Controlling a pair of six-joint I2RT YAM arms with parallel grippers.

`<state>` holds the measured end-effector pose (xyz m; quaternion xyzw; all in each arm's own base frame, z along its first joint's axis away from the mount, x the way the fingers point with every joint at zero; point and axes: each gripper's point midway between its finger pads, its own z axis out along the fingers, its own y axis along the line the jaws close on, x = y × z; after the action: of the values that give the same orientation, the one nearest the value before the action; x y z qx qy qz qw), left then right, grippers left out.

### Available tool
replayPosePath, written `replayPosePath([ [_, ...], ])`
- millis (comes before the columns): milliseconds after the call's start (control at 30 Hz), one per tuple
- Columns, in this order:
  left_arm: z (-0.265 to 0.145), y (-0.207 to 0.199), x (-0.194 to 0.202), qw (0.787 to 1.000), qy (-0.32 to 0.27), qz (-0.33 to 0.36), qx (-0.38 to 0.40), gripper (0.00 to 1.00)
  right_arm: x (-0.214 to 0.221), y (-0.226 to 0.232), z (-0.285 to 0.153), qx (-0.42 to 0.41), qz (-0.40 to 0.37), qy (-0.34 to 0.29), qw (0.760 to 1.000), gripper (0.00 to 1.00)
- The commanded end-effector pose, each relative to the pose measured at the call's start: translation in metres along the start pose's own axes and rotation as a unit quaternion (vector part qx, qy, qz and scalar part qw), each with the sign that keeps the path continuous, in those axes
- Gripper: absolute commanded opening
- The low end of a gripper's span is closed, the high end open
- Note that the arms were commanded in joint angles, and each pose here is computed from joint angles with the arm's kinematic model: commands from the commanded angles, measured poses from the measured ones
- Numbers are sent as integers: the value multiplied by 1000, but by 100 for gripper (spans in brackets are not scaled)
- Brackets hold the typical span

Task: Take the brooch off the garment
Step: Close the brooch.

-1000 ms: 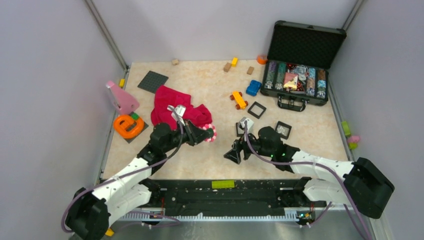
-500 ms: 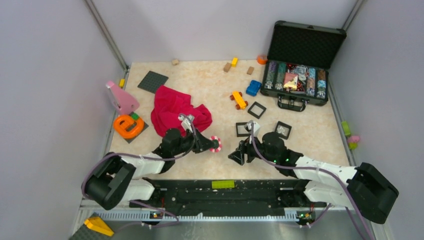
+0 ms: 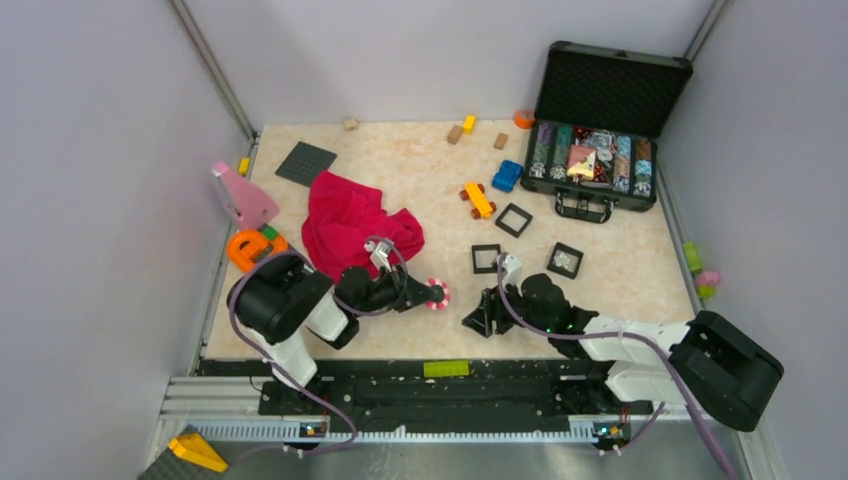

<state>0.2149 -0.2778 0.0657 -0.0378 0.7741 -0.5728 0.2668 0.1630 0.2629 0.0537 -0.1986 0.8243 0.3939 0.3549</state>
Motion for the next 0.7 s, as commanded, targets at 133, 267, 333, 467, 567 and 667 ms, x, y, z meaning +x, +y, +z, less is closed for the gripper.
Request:
replayPosePath([
  [133,0,-50,-23,994,-46,25,96,6,-12,8,20,-24,12,-19,999,35],
  [267,7,-55,-29,994,-40,44,89,6,-24,8,24,-21,2,-34,999,33],
  [333,15,-61,-34,994,-26,57,90,6,-36,8,27,-14,-11,-42,999,33],
  [467,34,-58,-44,995,5,92,49,4,-63,5,22,-19,-13,-59,998,33],
  [567,34,-65,-59,989,-25,141,42,4,-84,-3,9,-27,3,-87,996,35],
  [667,43,-61,-73,988,-23,155,4,5,-96,-8,3,-16,-16,-93,995,40],
])
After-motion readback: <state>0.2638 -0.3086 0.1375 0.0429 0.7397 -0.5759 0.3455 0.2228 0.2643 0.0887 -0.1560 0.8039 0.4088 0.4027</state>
